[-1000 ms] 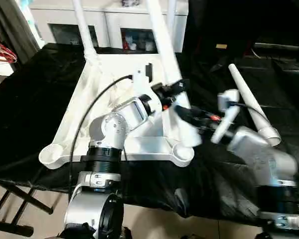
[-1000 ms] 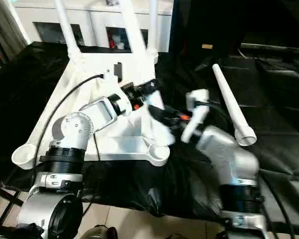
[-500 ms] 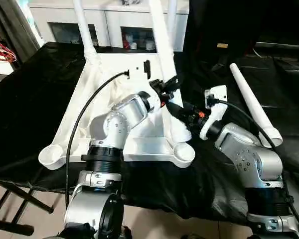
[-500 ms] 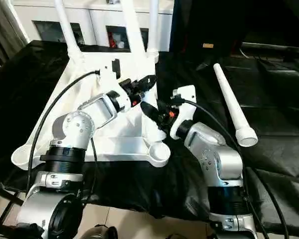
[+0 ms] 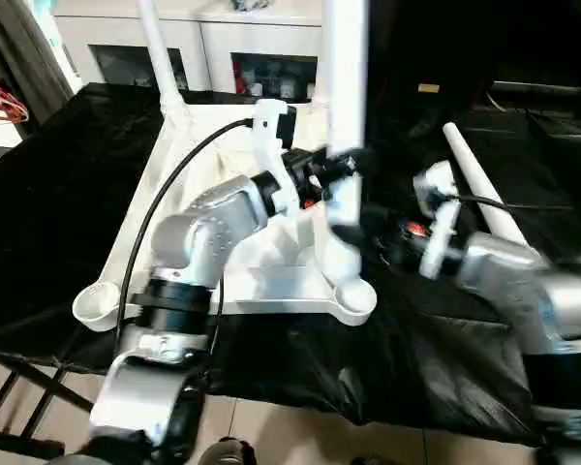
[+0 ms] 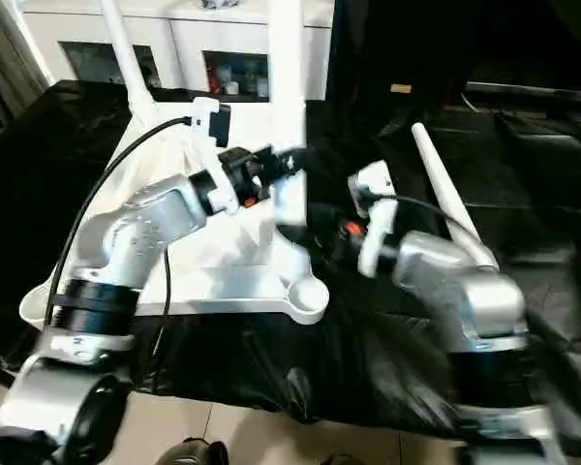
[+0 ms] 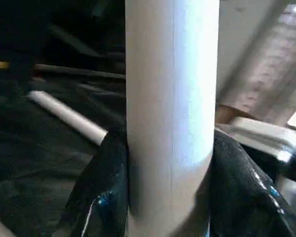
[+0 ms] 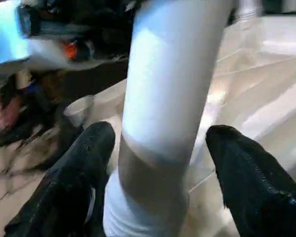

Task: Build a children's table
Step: Pick table leg

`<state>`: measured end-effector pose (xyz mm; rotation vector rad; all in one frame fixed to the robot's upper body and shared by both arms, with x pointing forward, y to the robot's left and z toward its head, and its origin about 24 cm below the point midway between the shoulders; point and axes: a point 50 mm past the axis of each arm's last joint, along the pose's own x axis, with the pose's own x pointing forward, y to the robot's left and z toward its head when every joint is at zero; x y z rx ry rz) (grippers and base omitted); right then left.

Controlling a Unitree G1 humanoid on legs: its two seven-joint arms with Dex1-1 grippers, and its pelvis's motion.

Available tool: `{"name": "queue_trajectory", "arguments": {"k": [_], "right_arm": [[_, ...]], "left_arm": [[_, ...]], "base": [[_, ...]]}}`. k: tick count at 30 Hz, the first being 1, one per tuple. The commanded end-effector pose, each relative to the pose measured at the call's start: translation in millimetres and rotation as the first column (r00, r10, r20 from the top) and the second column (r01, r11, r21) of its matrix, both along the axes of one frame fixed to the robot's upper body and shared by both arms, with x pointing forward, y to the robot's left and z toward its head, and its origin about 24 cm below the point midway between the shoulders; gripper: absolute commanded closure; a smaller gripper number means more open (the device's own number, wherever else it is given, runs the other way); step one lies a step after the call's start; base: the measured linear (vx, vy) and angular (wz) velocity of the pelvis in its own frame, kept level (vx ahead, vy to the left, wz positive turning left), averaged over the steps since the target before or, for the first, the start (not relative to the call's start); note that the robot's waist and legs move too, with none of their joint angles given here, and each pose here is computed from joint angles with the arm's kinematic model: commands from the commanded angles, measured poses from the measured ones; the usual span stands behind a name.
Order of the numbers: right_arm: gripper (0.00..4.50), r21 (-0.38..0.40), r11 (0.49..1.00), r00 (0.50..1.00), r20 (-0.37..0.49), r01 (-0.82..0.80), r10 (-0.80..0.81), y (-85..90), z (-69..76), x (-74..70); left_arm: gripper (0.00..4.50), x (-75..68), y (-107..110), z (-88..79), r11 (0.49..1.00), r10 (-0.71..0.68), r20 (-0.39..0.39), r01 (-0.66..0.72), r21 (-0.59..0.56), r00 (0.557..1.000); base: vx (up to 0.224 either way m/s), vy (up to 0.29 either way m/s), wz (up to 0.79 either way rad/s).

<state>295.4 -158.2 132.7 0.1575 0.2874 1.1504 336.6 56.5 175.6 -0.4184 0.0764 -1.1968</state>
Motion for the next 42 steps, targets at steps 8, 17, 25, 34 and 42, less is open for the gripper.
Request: {"name": "queue_trajectory", "arguments": {"k": [8,17,25,34,42], "right_arm": [[1.12,0.023,0.98,0.98,0.006,-0.198,0.198,2.5,18.0,-2.2],[1.12,0.012,0.955,0.952,-0.081,-0.296,0.296,-2.1,12.2,-0.7],[1.12,0.023,0.95,0.944,-0.104,-0.313,0.313,-0.9,11.2,2.0],[1.12,0.033,0.938,0.93,-0.119,-0.346,0.347,2.1,9.1,0.5],[1.61,0.028,0.934,0.925,-0.131,-0.357,0.357,3.4,6.6,-0.9]], "left_arm": [[2.62,-15.8,-8.1,10.6,0.982,-0.175,0.045,0.177,-0.065,0.984],[2.62,-24.2,-10.2,11.0,0.966,-0.244,0.076,0.249,-0.068,0.967],[2.62,-28.1,-11.6,9.4,0.961,-0.266,0.082,0.271,-0.062,0.961],[2.62,-30.9,-17.1,4.6,0.957,-0.283,0.076,0.287,-0.048,0.956],[2.62,-29.6,-17.1,6.1,0.959,-0.275,0.078,0.28,-0.051,0.958]], "base": [[0.0,0.0,0.0],[0.0,0.0,0.0],[0.0,0.0,0.0],[0.0,0.0,0.0],[0.0,0.0,0.0]]}}
